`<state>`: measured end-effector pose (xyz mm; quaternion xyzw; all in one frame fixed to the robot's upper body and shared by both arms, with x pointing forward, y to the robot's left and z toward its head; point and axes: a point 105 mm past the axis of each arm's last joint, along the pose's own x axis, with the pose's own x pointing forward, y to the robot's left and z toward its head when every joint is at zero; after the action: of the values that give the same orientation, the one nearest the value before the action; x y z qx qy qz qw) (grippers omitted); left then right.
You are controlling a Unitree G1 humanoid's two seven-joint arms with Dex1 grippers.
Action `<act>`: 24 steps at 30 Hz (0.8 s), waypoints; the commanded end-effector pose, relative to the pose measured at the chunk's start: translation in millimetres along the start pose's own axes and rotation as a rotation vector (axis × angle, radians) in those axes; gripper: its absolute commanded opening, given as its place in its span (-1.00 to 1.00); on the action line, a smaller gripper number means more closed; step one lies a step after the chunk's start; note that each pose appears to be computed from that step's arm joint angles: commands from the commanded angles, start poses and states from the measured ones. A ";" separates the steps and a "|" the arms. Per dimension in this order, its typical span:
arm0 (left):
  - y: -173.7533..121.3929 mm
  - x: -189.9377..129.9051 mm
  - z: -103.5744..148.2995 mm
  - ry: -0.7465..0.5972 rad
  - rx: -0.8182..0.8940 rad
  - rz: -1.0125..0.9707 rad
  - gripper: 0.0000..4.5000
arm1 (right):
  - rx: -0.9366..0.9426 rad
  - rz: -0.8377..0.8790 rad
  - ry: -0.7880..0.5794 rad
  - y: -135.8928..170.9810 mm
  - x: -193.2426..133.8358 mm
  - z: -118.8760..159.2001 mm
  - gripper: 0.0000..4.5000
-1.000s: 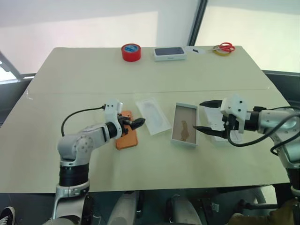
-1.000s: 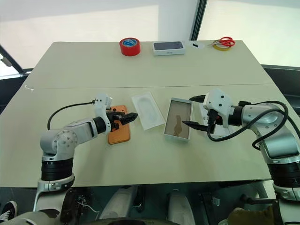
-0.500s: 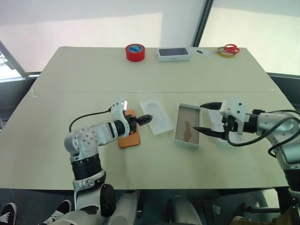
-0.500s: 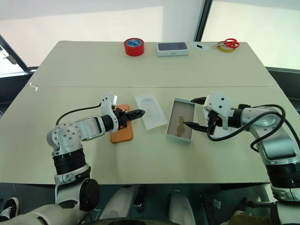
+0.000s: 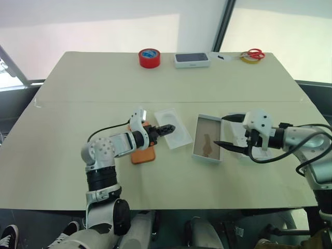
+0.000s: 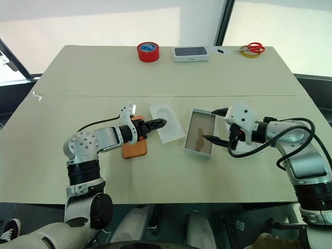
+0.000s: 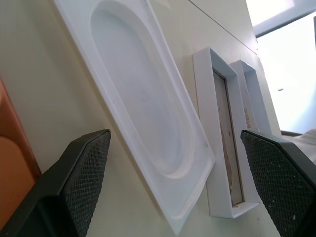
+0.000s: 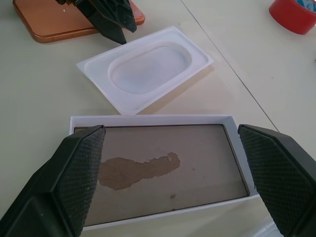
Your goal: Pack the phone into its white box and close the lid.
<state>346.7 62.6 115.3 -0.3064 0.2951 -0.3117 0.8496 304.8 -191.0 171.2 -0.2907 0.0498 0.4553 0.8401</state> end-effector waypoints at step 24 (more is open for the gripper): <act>13.5 -23.9 14.9 -0.003 -0.086 -0.077 -0.97 | 0.031 0.160 -0.022 37.4 8.8 8.4 1.00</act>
<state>346.7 94.6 105.6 -0.3478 0.3143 -0.3015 0.8303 284.9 -174.4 153.6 -0.2729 0.0820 0.5057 0.8143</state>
